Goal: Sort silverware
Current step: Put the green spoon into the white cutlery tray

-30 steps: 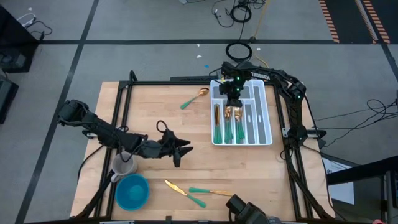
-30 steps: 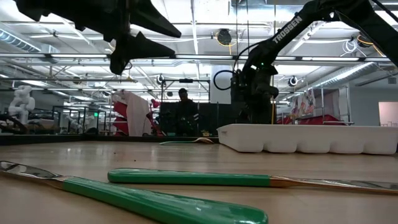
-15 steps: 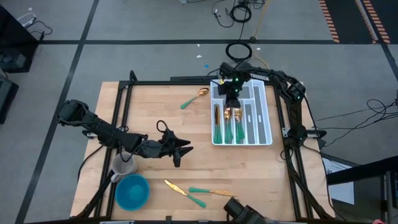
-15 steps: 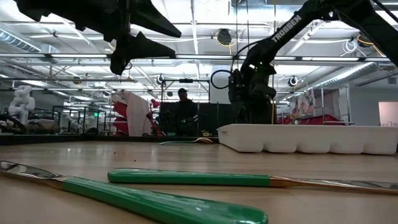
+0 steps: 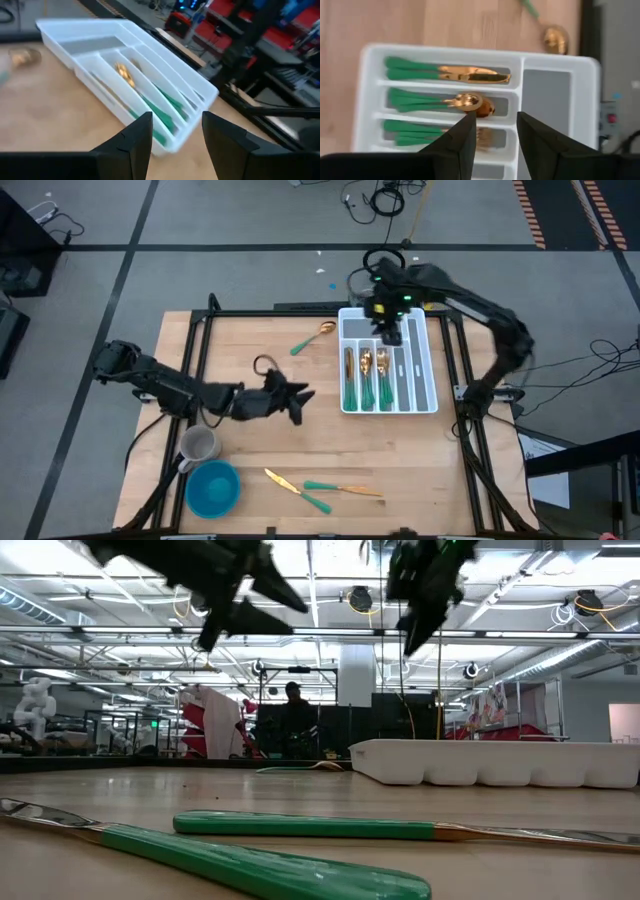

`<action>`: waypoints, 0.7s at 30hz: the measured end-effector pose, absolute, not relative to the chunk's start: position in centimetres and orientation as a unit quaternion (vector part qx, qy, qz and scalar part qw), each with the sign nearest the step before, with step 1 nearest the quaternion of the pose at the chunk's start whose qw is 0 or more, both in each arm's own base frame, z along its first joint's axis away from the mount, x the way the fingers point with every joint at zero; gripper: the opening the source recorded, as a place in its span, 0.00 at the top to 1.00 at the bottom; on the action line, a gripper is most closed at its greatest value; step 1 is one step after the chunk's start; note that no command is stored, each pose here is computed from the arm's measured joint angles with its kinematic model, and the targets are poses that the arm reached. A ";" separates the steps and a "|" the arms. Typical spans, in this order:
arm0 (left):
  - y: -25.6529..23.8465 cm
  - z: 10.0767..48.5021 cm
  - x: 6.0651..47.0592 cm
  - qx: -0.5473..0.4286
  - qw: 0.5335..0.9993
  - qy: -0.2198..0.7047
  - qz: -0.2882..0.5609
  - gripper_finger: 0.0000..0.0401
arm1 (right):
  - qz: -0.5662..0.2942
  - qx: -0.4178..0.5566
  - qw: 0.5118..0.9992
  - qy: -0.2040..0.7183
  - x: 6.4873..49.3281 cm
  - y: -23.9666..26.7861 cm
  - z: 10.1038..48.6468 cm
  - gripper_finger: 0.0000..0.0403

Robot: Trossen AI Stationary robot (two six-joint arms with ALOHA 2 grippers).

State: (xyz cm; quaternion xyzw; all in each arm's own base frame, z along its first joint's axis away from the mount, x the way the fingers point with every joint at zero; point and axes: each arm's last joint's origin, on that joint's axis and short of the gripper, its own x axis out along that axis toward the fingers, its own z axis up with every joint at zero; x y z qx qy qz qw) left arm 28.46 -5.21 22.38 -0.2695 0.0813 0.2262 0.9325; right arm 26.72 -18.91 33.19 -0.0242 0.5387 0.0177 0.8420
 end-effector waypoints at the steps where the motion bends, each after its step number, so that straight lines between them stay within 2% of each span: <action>1: -4.7 23.1 28.9 -0.257 0.935 0.086 0.230 0.56 | 0.006 -0.027 0.847 0.531 25.9 -18.0 34.5 0.67; 7: 0.3 29.7 31.3 -0.114 0.945 0.114 0.284 0.56 | -0.045 -0.005 0.873 0.485 19.8 -12.0 40.7 0.67; 12: 6.9 33.9 31.5 -0.089 0.923 0.138 0.349 0.56 | -0.084 -0.009 0.881 0.465 15.2 -7.9 43.3 0.67; 17: 11.8 35.3 32.1 -0.054 0.913 0.185 0.360 0.55 | -0.127 -0.005 0.877 0.463 10.6 -5.0 44.4 0.67; 21: 15.0 35.0 33.4 -0.051 0.902 0.238 0.356 0.49 | -0.160 0.013 0.885 0.438 8.3 -4.0 44.9 0.67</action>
